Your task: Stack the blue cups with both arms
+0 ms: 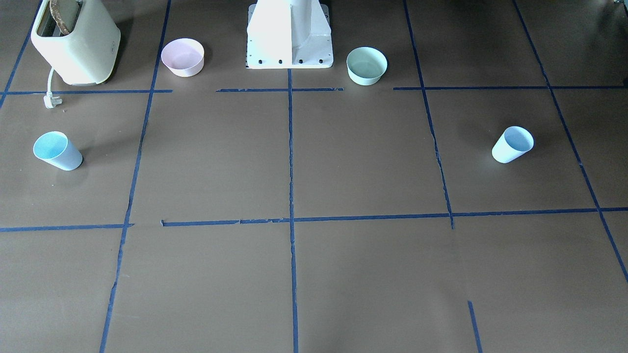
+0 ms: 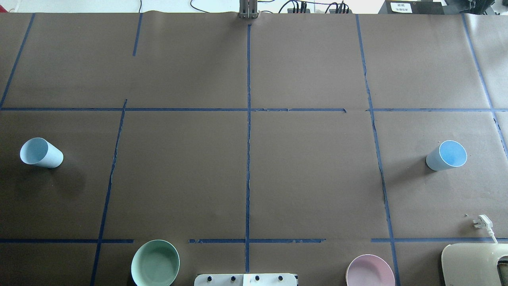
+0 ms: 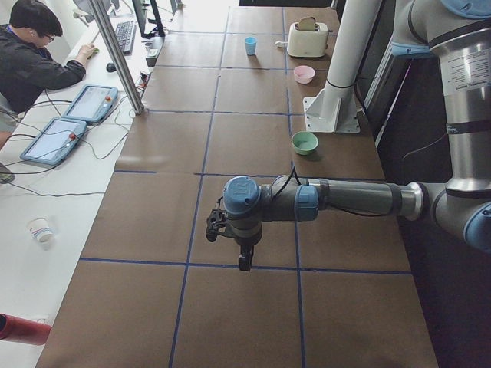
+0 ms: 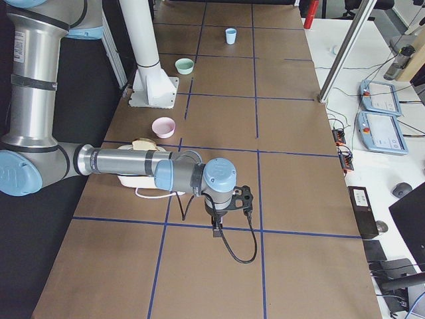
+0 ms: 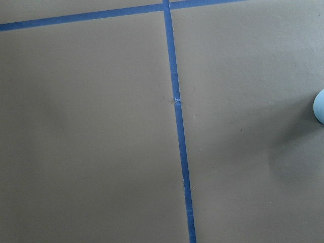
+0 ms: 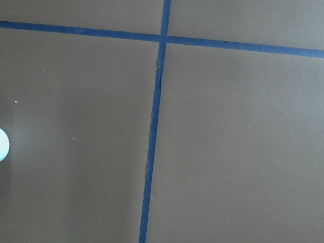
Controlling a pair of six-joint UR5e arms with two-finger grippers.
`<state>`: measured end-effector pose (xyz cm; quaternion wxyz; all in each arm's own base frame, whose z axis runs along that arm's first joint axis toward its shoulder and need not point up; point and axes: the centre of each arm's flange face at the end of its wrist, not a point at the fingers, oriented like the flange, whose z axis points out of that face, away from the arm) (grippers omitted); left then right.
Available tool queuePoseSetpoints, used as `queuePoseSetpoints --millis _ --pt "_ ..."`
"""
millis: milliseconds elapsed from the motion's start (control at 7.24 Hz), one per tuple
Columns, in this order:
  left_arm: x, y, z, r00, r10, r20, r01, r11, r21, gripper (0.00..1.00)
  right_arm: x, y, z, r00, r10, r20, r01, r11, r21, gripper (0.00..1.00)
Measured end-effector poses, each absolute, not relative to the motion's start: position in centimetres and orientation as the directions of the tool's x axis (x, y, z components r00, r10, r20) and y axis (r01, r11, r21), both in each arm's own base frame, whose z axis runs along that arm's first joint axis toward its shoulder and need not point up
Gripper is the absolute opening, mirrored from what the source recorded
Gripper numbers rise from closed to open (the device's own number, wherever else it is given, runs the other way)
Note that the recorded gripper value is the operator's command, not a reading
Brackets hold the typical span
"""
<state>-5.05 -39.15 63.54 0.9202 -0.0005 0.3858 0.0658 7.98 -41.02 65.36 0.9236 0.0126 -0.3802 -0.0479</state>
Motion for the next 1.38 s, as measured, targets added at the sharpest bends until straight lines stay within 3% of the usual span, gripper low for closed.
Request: queuePoseSetpoints --millis 553,967,1382 --pt "-5.0 -40.0 62.6 0.697 0.137 -0.704 -0.12 0.99 0.074 1.0 7.6 -41.2 64.6 0.691 -0.113 0.714 0.083 0.994 0.076 1.0" --pt "-4.8 -44.9 58.7 0.694 0.213 -0.688 -0.114 0.976 0.187 1.0 7.3 -41.6 63.9 0.687 -0.125 0.716 0.088 0.992 0.089 1.0" --pt "-2.1 -46.8 56.7 0.694 0.162 -0.702 -0.025 0.979 0.201 1.0 7.0 -41.7 63.8 0.686 -0.13 0.716 0.094 0.991 0.091 1.0"
